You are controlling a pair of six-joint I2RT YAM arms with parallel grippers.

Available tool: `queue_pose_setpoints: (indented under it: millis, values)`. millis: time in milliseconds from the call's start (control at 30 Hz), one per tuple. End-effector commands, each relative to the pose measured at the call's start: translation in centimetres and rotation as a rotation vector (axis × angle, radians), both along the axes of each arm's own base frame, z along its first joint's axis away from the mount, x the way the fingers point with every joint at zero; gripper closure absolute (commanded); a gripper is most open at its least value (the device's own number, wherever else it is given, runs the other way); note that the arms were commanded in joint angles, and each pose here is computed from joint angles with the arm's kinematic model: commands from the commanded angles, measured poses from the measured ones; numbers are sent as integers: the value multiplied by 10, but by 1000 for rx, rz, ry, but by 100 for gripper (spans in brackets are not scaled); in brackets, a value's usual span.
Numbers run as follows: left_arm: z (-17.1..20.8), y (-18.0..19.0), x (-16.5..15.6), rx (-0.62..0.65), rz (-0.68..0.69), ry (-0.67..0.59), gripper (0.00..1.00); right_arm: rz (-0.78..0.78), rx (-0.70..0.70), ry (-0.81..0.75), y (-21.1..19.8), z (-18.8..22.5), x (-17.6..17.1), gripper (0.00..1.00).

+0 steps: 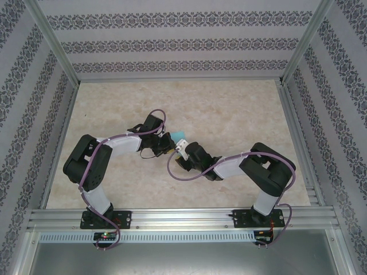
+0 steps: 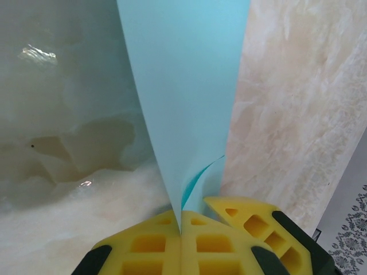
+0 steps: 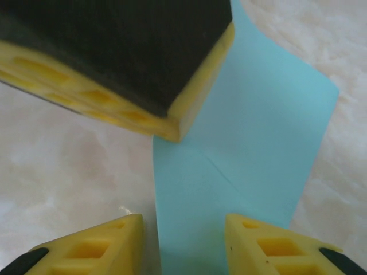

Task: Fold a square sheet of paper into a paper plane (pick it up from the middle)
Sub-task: Fold the wing for the fifth time at the center of the table.

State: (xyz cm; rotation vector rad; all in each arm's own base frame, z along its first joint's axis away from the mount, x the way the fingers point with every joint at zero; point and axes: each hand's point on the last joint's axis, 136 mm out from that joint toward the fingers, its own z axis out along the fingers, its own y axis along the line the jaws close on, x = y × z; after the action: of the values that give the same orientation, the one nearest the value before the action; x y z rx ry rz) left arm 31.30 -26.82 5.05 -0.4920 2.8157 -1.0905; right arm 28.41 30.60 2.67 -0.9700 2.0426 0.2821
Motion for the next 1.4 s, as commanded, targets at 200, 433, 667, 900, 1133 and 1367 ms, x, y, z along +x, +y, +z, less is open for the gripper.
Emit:
queue_pose_setpoints:
  millis: [200, 433, 667, 900, 1133, 1367]
  values:
    - [16, -3, 0, -3, -5, -21, 97, 1, 9, -76, 9, 9, 11, 72]
    - [31, 5, 12, -27, 21, -53, 82, 7, 37, -37, 10, 5, 8, 87]
    - [53, 40, 30, -55, 104, -105, 64, -7, 125, 32, 11, 6, 8, 96]
    - [62, 71, 31, -34, 163, -164, 51, -21, 286, 157, 13, 16, 8, 100]
    - [59, 68, 21, -91, 153, -225, 45, -68, 456, 310, 16, 19, 10, 100]
    - [40, 49, 3, -131, 82, -240, 49, -152, 537, 445, 13, 9, 14, 100]
